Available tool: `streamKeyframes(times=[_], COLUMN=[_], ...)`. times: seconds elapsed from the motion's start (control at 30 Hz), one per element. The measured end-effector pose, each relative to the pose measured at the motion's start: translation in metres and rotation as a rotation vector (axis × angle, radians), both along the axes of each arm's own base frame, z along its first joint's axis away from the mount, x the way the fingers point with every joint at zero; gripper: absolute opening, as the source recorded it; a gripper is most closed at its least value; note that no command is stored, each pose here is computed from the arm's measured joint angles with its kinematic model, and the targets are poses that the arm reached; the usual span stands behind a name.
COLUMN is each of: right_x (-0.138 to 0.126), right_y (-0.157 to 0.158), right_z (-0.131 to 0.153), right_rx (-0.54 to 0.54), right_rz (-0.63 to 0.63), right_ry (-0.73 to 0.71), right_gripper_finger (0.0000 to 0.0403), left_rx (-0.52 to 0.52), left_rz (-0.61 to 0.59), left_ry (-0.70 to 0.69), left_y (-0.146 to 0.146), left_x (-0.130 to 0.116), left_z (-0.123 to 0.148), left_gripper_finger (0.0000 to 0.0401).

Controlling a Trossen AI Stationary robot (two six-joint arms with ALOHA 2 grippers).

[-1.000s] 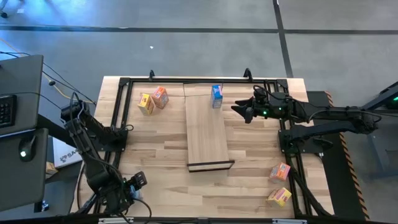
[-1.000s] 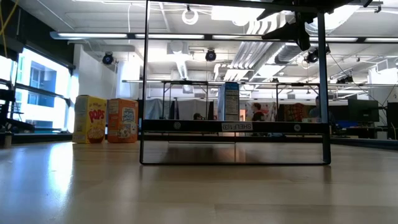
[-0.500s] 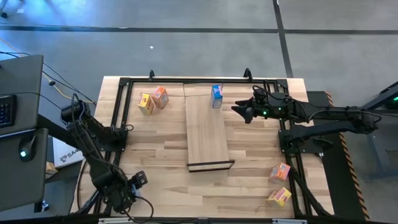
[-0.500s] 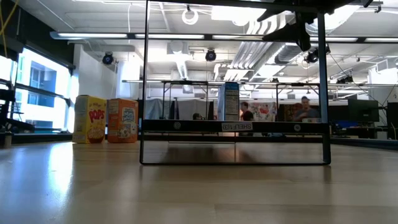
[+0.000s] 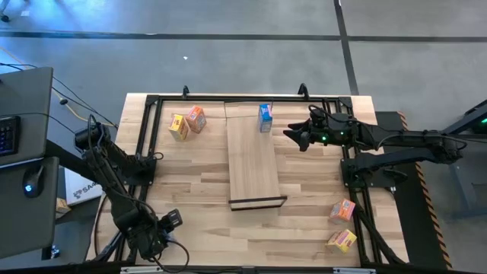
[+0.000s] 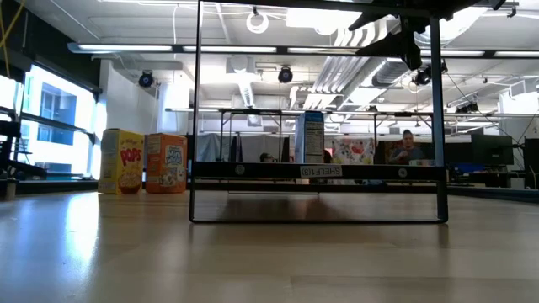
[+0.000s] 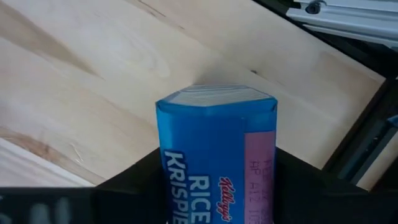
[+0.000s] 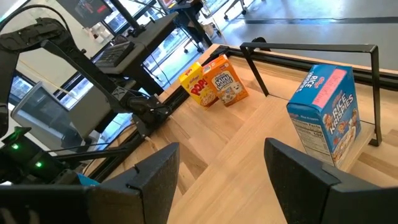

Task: Stack cereal on shelf
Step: Put the blue cereal box on the shelf aligned with the other blue cereal box

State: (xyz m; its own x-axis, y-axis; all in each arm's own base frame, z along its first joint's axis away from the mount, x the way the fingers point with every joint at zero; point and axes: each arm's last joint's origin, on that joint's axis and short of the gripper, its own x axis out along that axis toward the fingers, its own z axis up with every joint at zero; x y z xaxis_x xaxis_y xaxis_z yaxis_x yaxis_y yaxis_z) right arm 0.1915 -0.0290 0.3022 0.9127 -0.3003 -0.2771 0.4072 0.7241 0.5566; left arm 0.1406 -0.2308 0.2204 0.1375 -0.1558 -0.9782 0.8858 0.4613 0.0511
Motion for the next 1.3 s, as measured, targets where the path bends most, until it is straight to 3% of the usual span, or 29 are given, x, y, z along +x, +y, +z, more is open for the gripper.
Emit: streamKeyframes(times=[0.27,0.4,0.53,0.63,0.73,0.87,1.03,1.17,1.3], right_x=[0.0,0.0,-0.001,-0.002,-0.003,-0.003,-0.003,-0.003,-0.003], right_y=[0.0,0.0,0.0,0.0,0.0,0.0,0.0,0.0,0.0], right_z=[0.0,-0.001,-0.004,-0.006,-0.008,-0.008,-0.008,-0.008,-0.008], right_rx=[0.0,-0.007,-0.005,-0.001,0.002,0.004,0.017,0.049,0.067], right_rz=[0.0,0.003,0.004,0.003,0.003,0.003,-0.006,-0.037,-0.044], right_ry=[0.002,0.015,0.041,0.069,0.089,0.091,0.086,0.07,0.063], right_gripper_finger=[0.0229,0.0229,0.0229,0.0229,0.0229,0.0229,0.0229,0.0229,0.0229], left_rx=[0.019,0.031,0.059,0.074,0.019,-0.112,-0.23,-0.287,-0.275], left_rz=[0.129,0.264,0.434,0.619,0.859,1.074,1.35,1.582,1.662], left_ry=[0.041,0.062,0.052,-0.065,-0.28,-0.493,-0.633,-0.601,-0.493], left_y=[0.008,0.026,0.062,0.098,0.129,0.161,0.196,0.231,0.262], left_x=[0.009,0.017,0.015,0.013,0.02,0.05,0.109,0.155,0.191], left_z=[0.014,0.046,0.091,0.13,0.166,0.194,0.193,0.179,0.163], left_gripper_finger=[0.0157,0.0154,0.0154,0.0154,0.0154,0.0154,0.0154,0.0154,0.0154])
